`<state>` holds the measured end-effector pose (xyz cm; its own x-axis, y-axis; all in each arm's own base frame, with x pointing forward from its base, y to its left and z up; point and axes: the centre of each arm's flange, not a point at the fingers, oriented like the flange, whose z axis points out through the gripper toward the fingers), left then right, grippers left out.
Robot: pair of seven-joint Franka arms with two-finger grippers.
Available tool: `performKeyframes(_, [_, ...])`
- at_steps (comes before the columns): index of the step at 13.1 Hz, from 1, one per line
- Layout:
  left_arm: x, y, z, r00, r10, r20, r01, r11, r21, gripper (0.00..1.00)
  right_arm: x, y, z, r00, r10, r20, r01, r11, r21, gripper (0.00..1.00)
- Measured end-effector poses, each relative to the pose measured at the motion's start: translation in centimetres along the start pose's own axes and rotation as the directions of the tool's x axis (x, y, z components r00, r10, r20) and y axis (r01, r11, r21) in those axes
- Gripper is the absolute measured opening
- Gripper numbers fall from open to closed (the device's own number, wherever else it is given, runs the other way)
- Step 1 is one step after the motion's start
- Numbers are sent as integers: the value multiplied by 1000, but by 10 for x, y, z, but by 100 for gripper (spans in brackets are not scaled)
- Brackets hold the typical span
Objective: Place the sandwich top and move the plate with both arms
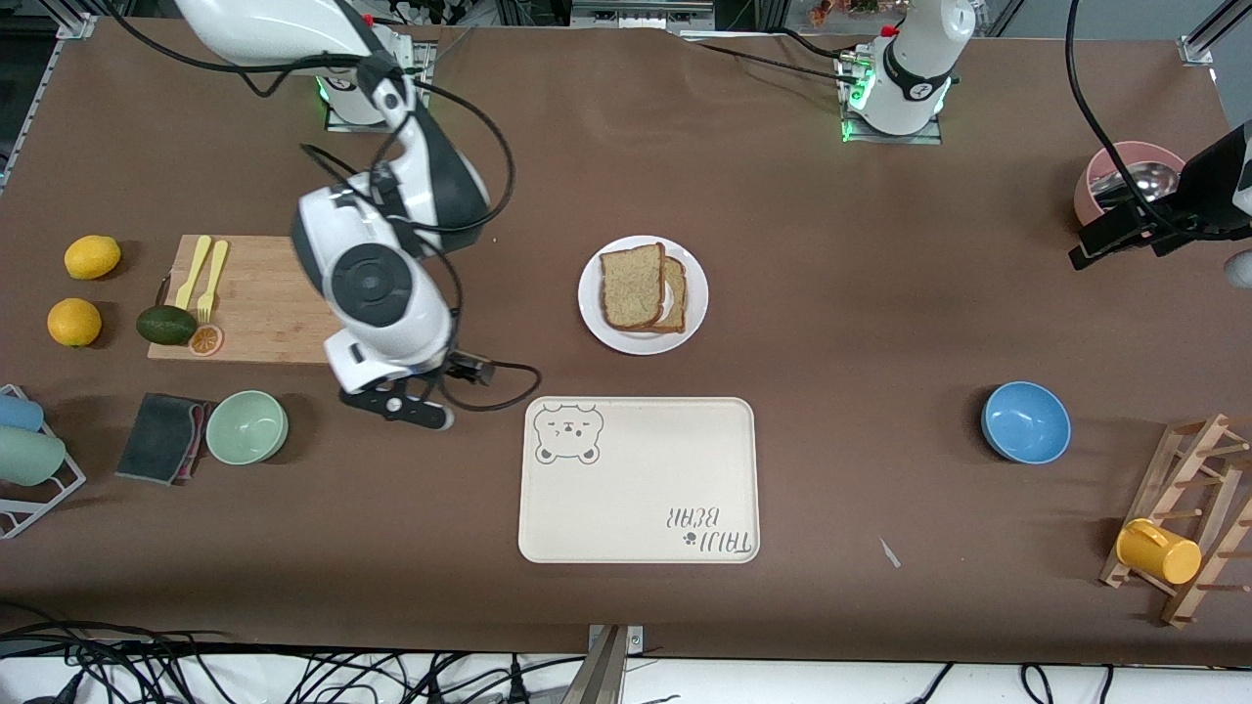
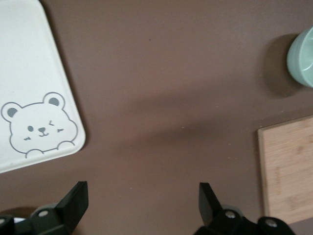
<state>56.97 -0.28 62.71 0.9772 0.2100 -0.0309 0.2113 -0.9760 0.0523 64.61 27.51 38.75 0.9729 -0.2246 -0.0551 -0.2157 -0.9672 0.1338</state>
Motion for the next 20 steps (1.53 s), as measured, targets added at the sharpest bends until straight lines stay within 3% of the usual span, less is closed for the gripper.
performKeyframes(3, [0, 0, 0, 1000, 0, 0, 0, 1000, 0, 100, 7, 52, -32, 997, -72, -9, 72, 997, 4, 100])
performKeyframes(9, [0, 0, -1, 1000, 0, -1, 0, 1000, 0, 100, -17, 168, -92, 983, -179, -44, 181, 982, 51, 100])
performKeyframes(13, [0, 0, -1, 1000, 0, -1, 0, 1000, 0, 100, -39, 215, -112, 975, -215, -63, 220, 973, 77, 100])
performKeyframes(16, [0, 0, -1, 1000, 0, -1, 0, 1000, 0, 100, -30, 264, -114, 972, -225, -71, 231, 969, 86, 100])
performKeyframes(20, [0, 0, -1, 1000, -1, -2, 1, 1000, 0, 100, -23, 286, -117, 978, -195, -81, 202, 975, 94, 100])
